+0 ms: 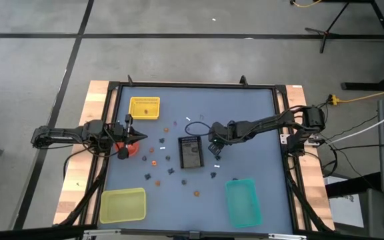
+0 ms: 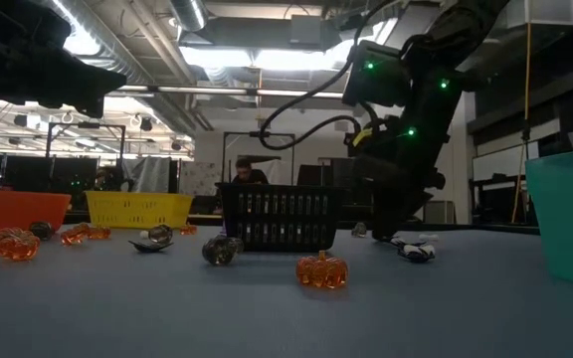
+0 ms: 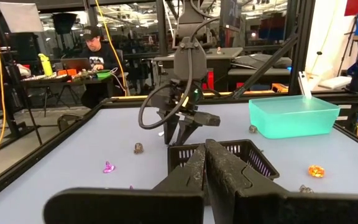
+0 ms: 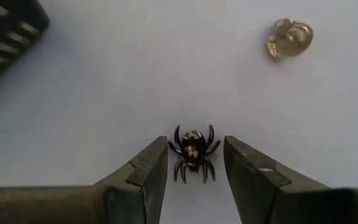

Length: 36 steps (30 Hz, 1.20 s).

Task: Sort Halloween decoration
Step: Put the black spider toy into the black bin

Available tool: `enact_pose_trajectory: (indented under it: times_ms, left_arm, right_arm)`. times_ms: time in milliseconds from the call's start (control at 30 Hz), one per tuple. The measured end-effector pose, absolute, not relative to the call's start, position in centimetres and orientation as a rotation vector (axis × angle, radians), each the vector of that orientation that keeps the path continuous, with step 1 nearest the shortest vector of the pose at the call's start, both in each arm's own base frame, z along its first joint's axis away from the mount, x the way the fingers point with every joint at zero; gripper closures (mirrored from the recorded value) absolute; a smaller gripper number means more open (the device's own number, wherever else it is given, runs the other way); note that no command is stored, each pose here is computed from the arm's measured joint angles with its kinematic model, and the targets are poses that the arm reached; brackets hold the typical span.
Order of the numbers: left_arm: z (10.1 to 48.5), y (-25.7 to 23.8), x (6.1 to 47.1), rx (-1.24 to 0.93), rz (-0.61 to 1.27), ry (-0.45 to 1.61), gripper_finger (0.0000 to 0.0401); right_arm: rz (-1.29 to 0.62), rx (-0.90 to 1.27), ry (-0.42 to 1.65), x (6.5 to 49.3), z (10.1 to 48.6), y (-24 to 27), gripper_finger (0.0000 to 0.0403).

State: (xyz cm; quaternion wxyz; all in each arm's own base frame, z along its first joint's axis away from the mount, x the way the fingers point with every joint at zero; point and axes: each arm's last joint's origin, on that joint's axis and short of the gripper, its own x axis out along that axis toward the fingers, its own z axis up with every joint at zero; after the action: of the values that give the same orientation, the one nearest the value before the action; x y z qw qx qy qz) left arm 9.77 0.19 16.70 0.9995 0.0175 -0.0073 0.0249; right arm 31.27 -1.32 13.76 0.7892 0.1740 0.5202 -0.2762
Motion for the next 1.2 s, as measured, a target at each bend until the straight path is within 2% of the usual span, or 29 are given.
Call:
enact_pose_trajectory:
  times_ms: [1200]
  left_arm:
    - [16.70, 0.19, 9.76, 0.035, 0.050, -0.015, 0.0401]
  right_arm:
    - [-0.599, 0.366, 1.147, 31.37, 13.03, -1.34, 0.0249]
